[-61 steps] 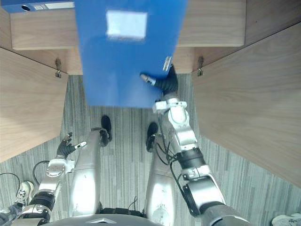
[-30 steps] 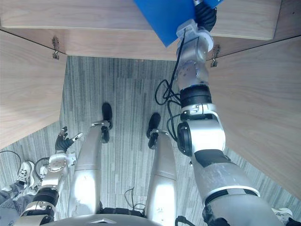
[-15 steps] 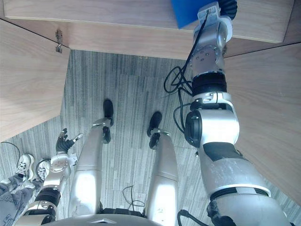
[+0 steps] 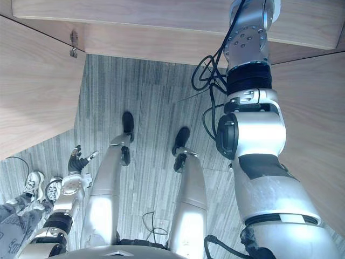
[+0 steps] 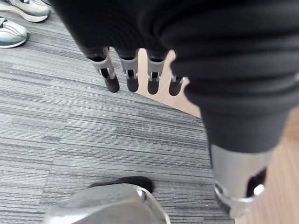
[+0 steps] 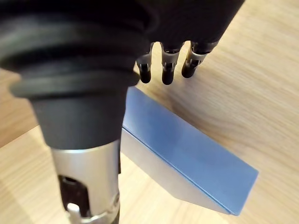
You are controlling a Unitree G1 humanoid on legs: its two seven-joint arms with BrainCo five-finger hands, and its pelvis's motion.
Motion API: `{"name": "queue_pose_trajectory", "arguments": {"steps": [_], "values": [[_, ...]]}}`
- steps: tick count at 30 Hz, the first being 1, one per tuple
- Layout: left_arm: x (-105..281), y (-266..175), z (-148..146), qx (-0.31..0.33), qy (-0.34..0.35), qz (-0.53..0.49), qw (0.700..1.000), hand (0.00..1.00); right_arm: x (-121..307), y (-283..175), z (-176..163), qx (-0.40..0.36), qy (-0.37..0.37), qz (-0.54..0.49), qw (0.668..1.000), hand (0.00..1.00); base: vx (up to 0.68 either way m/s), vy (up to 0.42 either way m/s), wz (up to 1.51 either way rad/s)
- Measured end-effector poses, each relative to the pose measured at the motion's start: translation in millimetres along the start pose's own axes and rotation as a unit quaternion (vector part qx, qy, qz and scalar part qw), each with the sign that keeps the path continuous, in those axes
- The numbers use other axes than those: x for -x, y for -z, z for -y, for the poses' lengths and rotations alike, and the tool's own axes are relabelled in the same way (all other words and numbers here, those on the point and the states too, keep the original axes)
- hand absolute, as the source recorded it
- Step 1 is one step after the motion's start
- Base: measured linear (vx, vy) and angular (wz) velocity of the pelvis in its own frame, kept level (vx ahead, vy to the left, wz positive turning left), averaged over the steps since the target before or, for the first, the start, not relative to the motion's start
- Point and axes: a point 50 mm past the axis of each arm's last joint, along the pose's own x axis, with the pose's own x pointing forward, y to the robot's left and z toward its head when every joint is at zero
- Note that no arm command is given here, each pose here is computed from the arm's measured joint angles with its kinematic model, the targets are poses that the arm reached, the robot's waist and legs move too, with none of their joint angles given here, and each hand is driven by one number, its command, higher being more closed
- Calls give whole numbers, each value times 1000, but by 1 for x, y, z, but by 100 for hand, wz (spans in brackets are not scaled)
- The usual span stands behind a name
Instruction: Walk over to the cabinet, pick up the folder, carry it to the office cabinet, place the folder inside the office cabinet, then close the office cabinet door
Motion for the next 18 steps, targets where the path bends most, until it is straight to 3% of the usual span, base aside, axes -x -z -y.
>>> {"name": "queue_pose_trajectory", "arguments": {"steps": [8,18], "values": [[0,-8,20,29,20,8,999,0,1,2,-3,31,-10,5,999,0,0,0,0],[-2,-12,26,32,13,5,999,0,35,12,29,-37,33,61,997,0,-12,-1,-4]]}}
